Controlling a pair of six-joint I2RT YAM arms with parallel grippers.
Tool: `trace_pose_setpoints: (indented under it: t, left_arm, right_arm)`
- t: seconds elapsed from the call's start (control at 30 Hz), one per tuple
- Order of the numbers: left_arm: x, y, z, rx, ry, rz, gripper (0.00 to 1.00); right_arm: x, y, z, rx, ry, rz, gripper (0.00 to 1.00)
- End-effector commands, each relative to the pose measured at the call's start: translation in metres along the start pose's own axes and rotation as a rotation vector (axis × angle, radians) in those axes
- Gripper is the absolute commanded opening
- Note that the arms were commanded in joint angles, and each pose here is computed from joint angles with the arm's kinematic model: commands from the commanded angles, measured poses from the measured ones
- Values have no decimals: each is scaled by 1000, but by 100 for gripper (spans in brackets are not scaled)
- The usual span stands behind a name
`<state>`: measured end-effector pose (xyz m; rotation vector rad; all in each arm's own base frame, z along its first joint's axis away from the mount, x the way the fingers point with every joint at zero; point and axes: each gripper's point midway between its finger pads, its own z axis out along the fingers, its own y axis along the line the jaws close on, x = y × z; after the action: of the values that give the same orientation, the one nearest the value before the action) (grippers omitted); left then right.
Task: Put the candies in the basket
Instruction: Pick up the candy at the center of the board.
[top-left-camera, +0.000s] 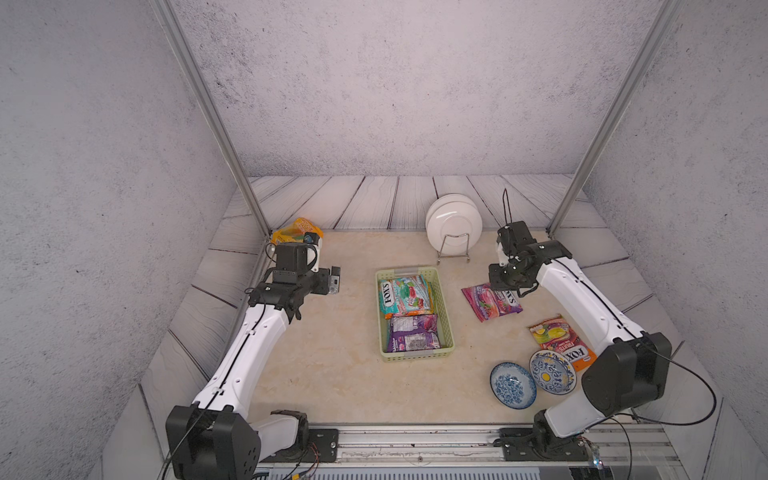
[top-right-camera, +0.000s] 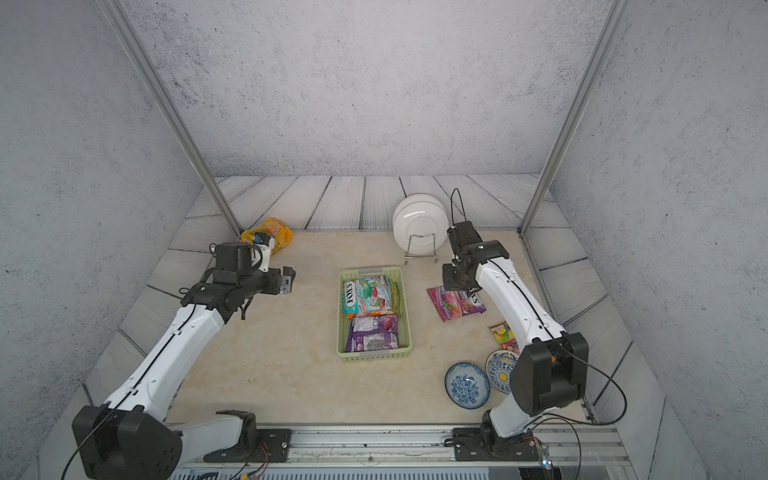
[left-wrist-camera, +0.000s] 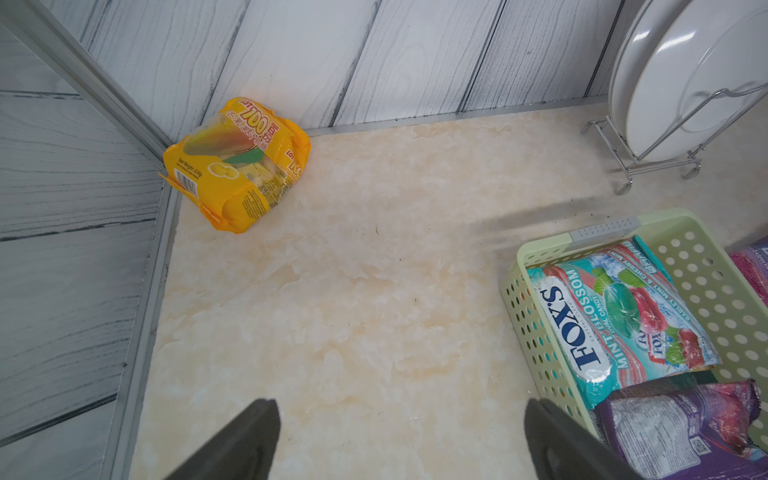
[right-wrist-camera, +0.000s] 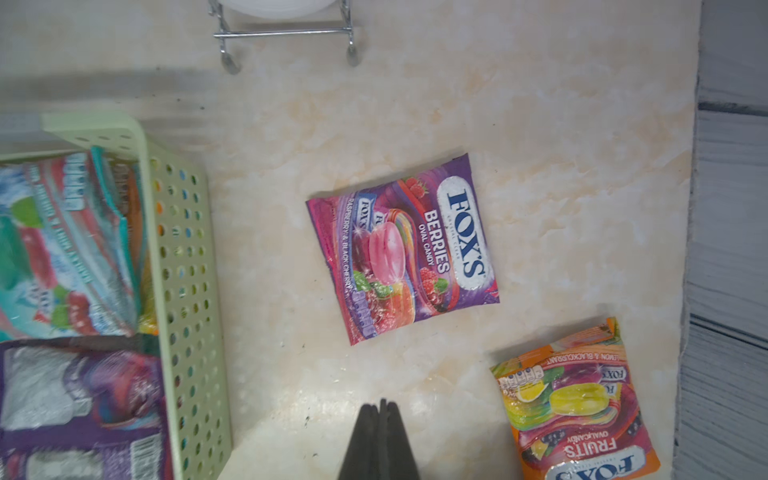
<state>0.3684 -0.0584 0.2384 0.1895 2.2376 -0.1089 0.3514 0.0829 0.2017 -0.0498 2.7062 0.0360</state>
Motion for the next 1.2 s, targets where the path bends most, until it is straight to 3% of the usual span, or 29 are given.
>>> trace_pose_setpoints:
  t: [0.0,0.07,0.2,0.33,0.43,0.73,0.87,1.17]
  left_arm:
    - [-9,1,-2,12,-23,-17,99]
    - [-11,0,-4,26,-20,-33,99]
    - [-9,1,-1,28,-23,-35,99]
    - [-11,-1,-6,39,-20,-41,99]
    - [-8,4,-5,19,-25,-35,99]
    - [-7,4,-4,23,-25,-30,99]
    - [-9,1,-8,38,-19,-32,99]
    - [-9,3,-9,30,-23,-23,99]
  right_arm:
    - [8,15,-34,-118,-36,49,0]
    - [7,18,-40,-146,-71,50,0]
    - [2,4,-21,-58,-111,32,0]
    - [7,10,10,-57,-5,20,25]
    - [9,9,40,-17,57,5,36]
    - [0,11,101,105,132,-67,58]
    - [-3,18,117,151,162,-131,62]
    - [5,25,156,217,225,-203,62]
